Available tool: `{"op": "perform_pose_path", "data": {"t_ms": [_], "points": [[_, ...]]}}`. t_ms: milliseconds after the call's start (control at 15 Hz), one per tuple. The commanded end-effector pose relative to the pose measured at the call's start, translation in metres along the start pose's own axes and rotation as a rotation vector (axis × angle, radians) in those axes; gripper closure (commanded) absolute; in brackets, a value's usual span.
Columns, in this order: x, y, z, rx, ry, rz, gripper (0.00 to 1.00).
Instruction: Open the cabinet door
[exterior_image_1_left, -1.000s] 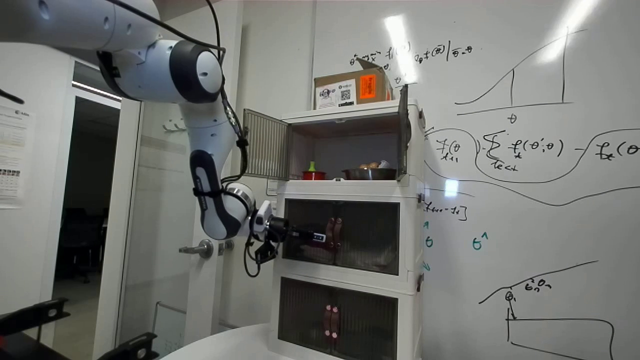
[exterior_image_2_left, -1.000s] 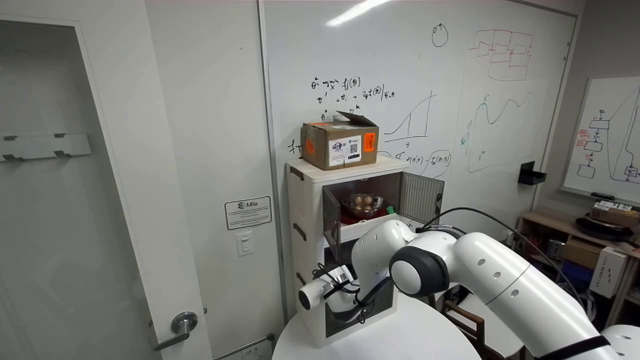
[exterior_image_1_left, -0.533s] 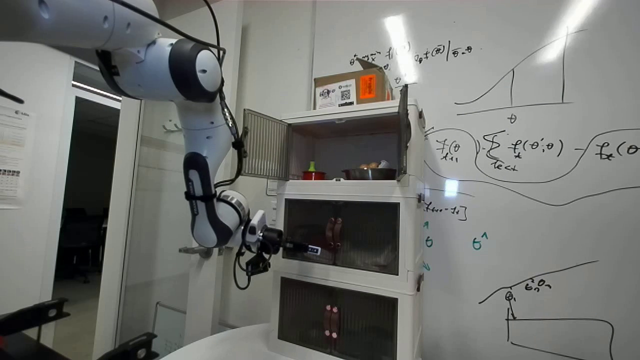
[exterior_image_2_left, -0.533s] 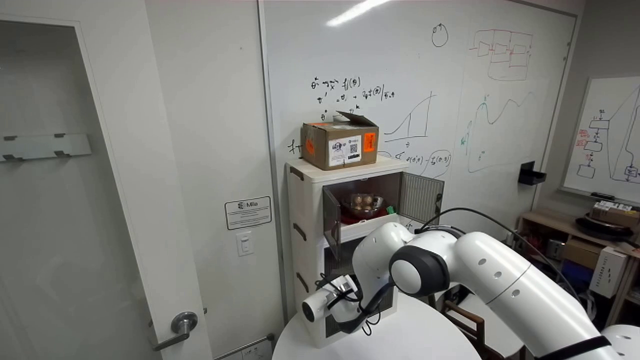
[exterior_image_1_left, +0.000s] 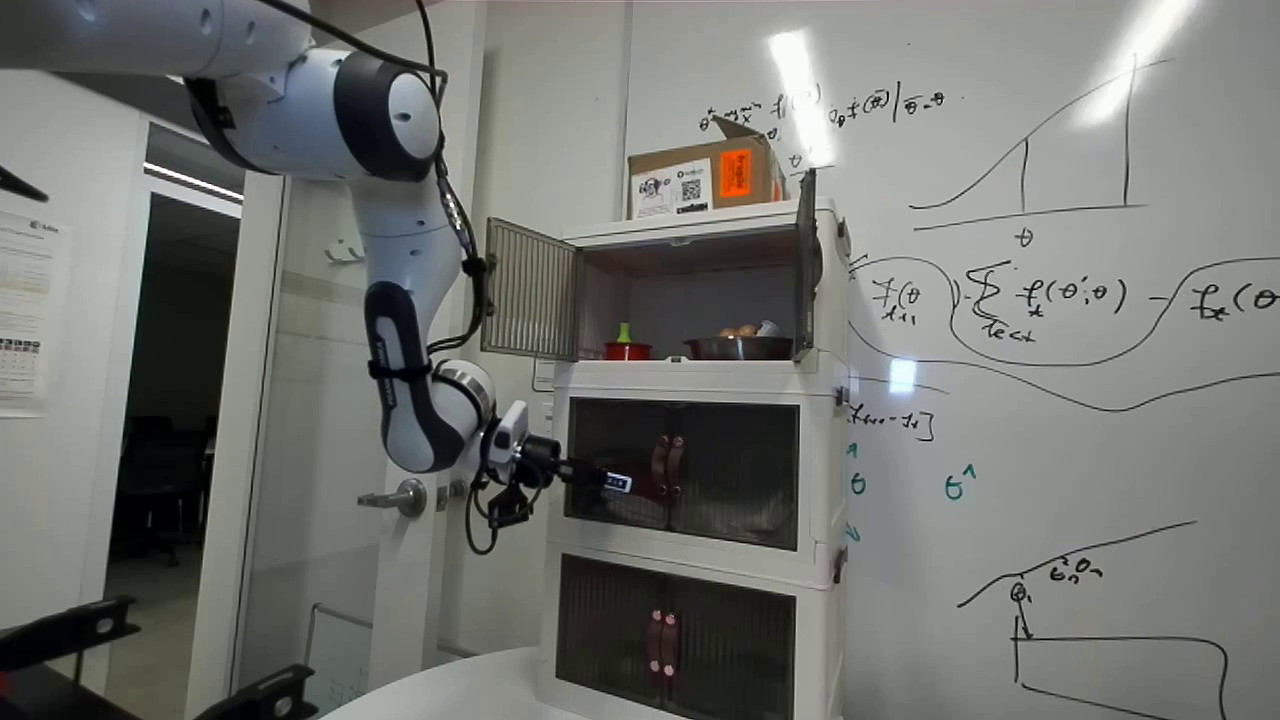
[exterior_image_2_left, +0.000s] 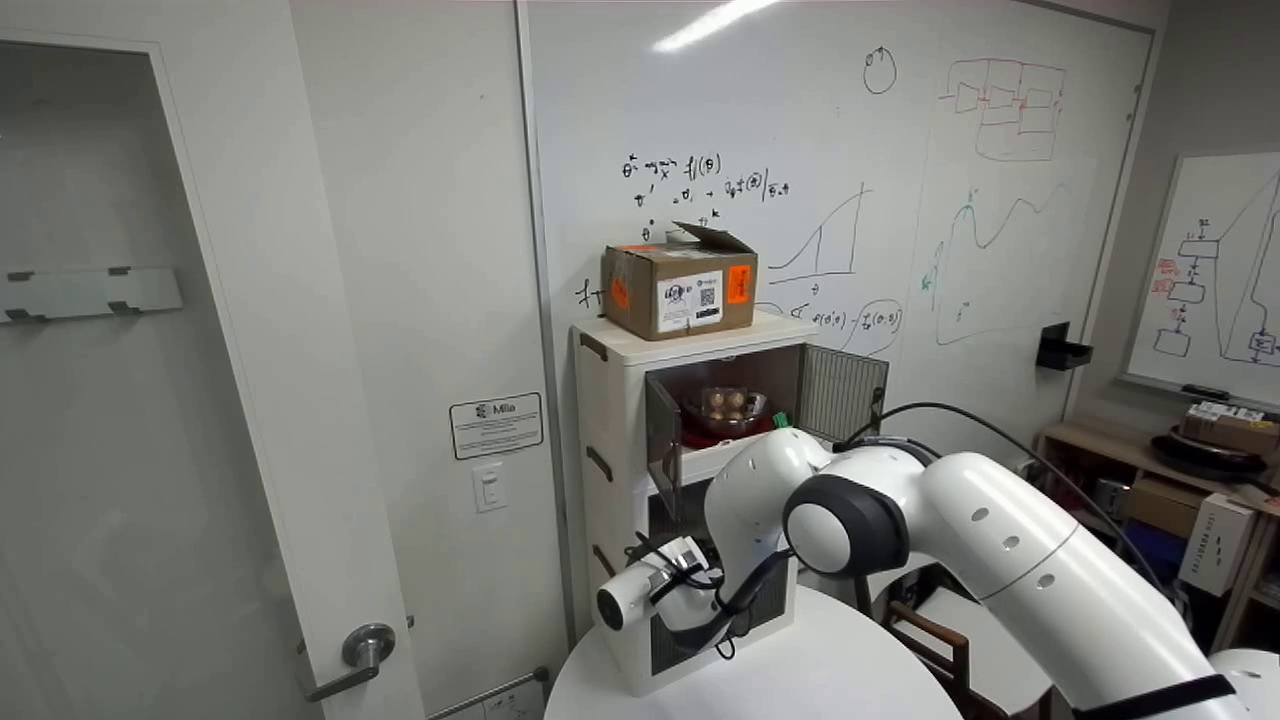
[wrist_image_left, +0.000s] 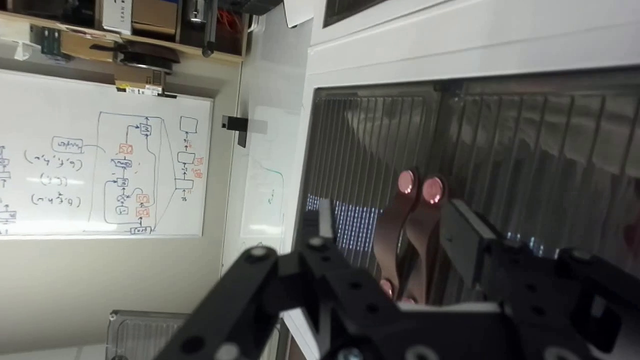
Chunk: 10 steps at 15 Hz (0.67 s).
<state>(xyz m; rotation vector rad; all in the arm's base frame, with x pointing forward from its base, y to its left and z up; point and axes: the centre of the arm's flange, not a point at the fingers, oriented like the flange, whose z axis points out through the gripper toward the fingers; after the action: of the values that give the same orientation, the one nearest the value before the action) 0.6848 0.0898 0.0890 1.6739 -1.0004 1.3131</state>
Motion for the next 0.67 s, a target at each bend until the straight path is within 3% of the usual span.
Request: {"op": "perform_pose_path", "data": {"t_ms": [0, 133, 600], "points": [[0.023, -0.014, -0.004, 0.023, 0.026, 0.052, 0.12], [0.03, -0.02, -0.003, 0.035, 0.059, 0.099, 0.0], [0.019, -0.015, 0.008, 0.054, 0.203, 0.151, 0.0]]}}
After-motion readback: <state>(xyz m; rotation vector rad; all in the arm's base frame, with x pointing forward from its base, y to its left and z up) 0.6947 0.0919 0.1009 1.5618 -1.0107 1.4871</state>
